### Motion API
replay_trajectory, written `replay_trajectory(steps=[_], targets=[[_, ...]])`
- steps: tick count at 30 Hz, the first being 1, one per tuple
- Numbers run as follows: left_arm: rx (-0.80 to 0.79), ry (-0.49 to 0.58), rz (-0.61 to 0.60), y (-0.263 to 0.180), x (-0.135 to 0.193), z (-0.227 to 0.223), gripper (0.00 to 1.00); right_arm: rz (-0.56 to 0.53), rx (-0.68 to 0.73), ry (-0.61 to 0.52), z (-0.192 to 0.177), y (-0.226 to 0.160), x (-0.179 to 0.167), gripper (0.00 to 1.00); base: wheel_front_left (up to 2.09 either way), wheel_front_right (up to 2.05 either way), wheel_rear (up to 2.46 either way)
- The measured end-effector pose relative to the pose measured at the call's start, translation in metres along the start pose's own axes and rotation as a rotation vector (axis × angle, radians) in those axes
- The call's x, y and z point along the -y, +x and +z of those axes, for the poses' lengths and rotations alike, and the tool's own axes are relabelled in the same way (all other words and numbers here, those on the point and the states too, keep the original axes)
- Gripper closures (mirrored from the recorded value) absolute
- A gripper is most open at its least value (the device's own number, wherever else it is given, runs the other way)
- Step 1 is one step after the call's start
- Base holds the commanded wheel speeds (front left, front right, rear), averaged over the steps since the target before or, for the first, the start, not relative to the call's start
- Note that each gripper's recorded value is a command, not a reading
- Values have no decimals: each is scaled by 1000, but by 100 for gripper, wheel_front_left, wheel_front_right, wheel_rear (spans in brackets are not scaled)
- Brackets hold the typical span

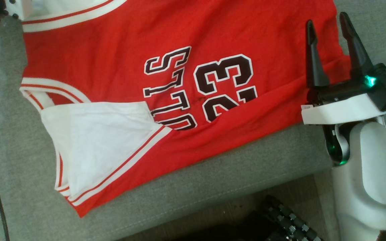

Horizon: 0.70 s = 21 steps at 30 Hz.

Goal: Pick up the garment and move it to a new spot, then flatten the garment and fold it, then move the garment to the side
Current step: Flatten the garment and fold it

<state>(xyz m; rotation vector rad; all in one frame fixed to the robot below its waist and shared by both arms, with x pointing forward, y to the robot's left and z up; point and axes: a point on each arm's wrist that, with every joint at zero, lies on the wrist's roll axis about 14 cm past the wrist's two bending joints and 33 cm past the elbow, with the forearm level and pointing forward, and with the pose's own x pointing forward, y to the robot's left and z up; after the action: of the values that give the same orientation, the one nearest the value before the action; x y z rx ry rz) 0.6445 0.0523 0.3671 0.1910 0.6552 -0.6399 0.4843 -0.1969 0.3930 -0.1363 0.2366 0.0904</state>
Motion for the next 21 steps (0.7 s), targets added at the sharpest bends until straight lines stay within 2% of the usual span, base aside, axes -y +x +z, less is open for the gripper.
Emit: replay_trajectory(steps=[7,8,9,10,11,12,13,21], targets=[[-23,32,-7,7,2,-1,0,-8,-7,-3,-1,-1,4,0,0,0,0],[-22,37,-7,8,2,0,17,-9,-3,-5,0,0,5,0,0,0,0],[-23,40,-7,8,2,1,55,-10,1,-7,2,1,5,0,0,0,0],[-24,45,-9,8,2,0,65,-11,3,-8,3,1,6,0,0,0,0],[-28,49,-11,9,3,-1,82,-12,3,-8,3,0,6,0,0,0,0],[-26,48,-15,9,5,-1,86,-13,1,-8,2,0,7,0,0,0,0],[-26,48,-18,9,5,-1,100,-14,-2,-8,1,0,7,0,0,0,0],[59,61,-5,5,0,13,100,-40,-56,10,-2,6,18,0,0,0,0]])
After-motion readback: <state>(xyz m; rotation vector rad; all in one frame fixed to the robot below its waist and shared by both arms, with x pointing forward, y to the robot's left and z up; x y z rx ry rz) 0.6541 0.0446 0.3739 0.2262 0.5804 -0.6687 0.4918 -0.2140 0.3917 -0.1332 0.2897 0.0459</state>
